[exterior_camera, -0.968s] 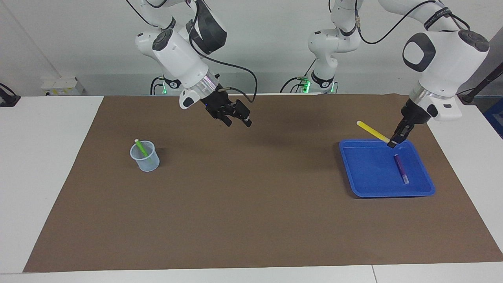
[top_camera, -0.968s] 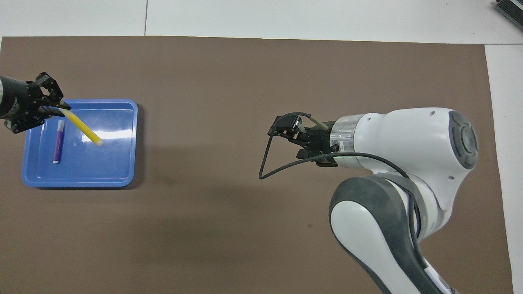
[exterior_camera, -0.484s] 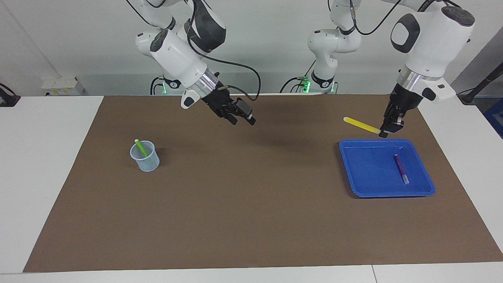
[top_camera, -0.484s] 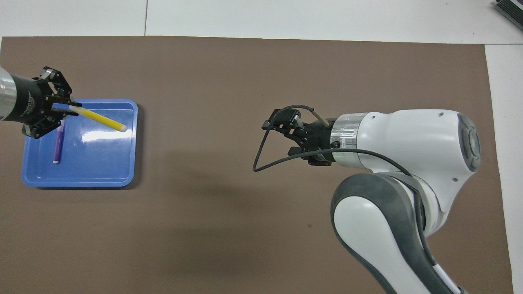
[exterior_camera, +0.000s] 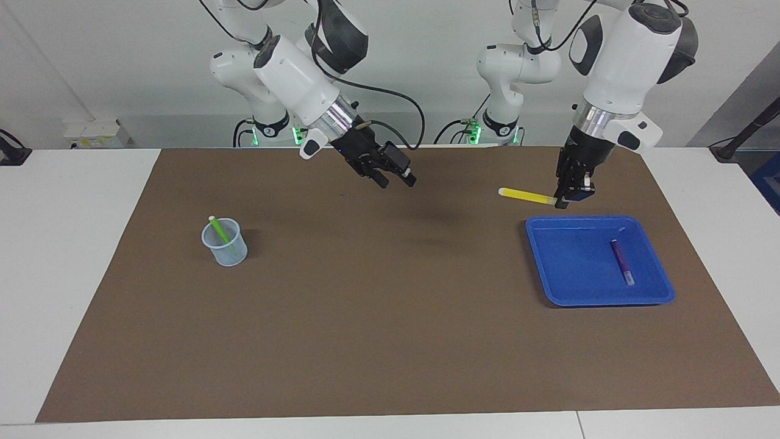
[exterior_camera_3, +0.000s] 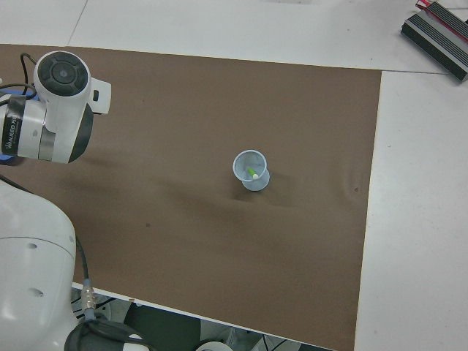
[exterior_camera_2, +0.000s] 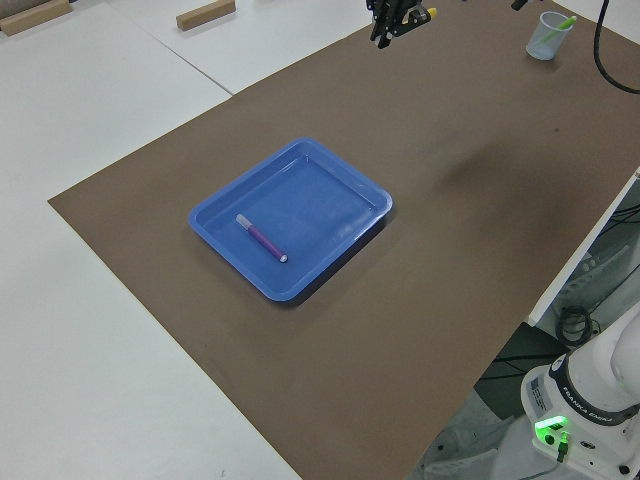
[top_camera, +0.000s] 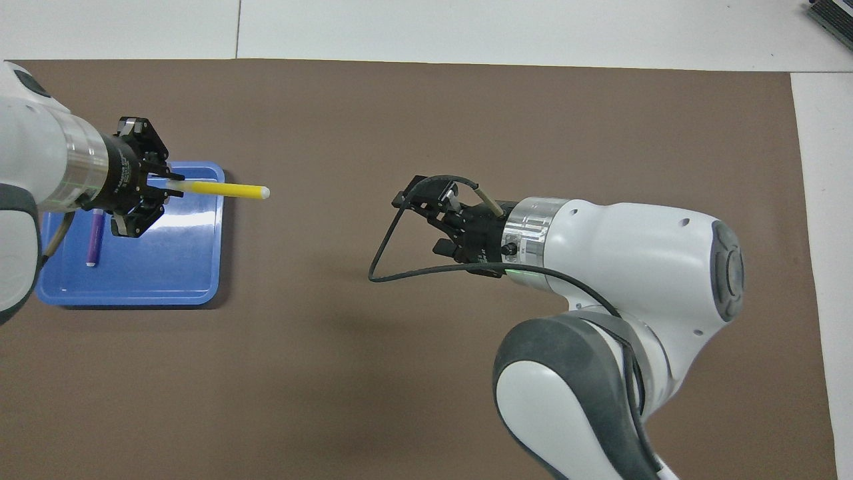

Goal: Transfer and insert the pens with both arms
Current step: 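Extend the yellow pen with the left gripper while the right gripper approaches, then close the right gripper on the yellow pen's free end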

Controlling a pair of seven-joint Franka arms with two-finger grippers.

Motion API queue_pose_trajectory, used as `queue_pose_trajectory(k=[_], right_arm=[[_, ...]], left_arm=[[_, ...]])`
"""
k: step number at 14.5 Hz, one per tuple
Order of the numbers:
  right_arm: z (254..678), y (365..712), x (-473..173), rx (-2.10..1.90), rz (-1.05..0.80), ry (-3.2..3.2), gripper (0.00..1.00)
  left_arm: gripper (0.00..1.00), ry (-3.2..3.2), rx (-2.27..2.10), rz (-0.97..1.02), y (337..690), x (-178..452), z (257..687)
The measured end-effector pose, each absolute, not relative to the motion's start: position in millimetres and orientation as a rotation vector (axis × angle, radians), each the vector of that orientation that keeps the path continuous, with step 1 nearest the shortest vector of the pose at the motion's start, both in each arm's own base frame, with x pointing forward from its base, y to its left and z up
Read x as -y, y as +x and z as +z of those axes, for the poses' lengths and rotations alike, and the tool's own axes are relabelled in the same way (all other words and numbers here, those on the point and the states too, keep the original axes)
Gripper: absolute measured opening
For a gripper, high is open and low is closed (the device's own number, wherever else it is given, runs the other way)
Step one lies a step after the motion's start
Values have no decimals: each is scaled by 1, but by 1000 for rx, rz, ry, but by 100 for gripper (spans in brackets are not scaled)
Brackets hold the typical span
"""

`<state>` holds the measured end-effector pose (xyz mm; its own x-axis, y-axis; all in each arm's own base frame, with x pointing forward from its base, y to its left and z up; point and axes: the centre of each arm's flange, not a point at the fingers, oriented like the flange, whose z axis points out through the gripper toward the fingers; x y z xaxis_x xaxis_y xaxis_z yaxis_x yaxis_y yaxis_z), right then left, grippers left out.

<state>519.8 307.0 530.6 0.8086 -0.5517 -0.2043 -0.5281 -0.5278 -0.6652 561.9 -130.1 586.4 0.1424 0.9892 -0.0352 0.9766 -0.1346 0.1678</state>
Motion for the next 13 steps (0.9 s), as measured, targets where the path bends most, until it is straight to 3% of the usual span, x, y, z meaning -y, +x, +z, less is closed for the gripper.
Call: queue_pose_trajectory(k=[13], right_arm=[[534,492,-376,-847,-77,-2091,100]], left_arm=[[16,2198,-2075,120,527,195,590]])
